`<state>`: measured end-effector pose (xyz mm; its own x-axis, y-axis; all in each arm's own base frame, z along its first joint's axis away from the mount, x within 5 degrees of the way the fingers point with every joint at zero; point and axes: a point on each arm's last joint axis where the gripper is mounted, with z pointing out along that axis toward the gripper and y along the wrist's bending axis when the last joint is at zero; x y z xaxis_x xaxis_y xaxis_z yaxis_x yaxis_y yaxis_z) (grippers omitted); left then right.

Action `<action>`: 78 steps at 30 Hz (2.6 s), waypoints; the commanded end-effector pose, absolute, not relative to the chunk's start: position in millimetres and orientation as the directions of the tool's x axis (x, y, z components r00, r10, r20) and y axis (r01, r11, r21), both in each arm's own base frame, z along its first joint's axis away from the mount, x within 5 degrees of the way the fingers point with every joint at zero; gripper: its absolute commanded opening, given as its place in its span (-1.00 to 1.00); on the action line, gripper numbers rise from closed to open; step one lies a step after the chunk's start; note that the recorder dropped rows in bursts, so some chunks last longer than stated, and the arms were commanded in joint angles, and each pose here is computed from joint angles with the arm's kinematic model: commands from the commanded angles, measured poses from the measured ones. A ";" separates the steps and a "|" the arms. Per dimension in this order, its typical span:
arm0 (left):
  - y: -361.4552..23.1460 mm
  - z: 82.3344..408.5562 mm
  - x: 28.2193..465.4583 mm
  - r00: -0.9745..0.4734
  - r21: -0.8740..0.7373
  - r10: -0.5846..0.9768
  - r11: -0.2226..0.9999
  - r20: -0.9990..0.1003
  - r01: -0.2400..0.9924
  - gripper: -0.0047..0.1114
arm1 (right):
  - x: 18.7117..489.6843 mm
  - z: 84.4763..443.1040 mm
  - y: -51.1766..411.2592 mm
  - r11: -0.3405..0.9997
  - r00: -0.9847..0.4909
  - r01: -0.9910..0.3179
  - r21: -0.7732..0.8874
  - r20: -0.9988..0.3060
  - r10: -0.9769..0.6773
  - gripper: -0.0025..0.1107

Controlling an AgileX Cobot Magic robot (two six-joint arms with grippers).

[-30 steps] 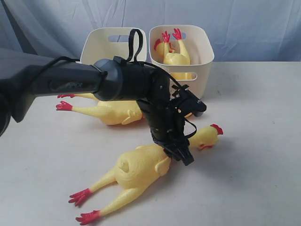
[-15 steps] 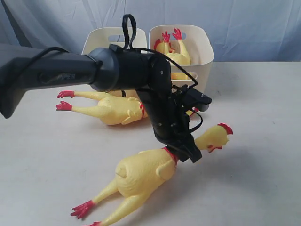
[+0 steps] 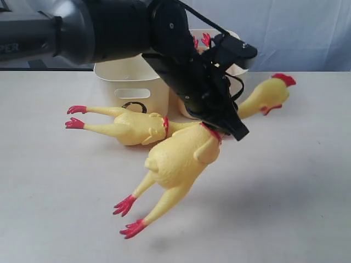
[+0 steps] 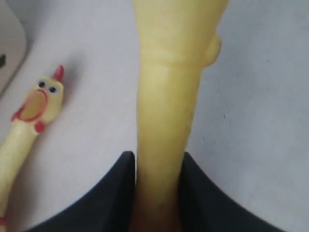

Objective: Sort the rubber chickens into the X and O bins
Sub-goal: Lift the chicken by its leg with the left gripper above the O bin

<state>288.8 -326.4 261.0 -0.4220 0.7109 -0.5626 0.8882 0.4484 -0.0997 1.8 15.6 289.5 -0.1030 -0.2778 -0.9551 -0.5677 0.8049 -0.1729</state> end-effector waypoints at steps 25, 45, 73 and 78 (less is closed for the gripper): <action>-171.8 473.9 288.6 -0.213 -0.111 0.041 0.747 -0.976 0.656 -0.92 | 1.1 291.6 15.1 0.806 -0.087 -0.565 -0.177 -0.959 -0.271 -0.96; -63.1 494.8 341.0 -0.001 -0.337 -0.352 0.894 -0.936 0.294 -0.92 | 1.1 291.6 15.2 0.806 -0.087 -0.566 -0.175 -0.959 -0.270 -0.96; -50.0 388.9 469.0 -0.189 -0.544 -0.511 0.809 -0.838 0.224 -0.92 | 0.8 291.7 15.6 0.805 -0.089 -0.569 -0.168 -0.961 -0.263 -0.96; -51.6 367.7 482.2 -0.235 -0.580 -0.535 0.787 -0.812 0.211 -0.92 | 0.8 291.7 15.6 0.805 -0.089 -0.569 -0.168 -0.961 -0.263 -0.96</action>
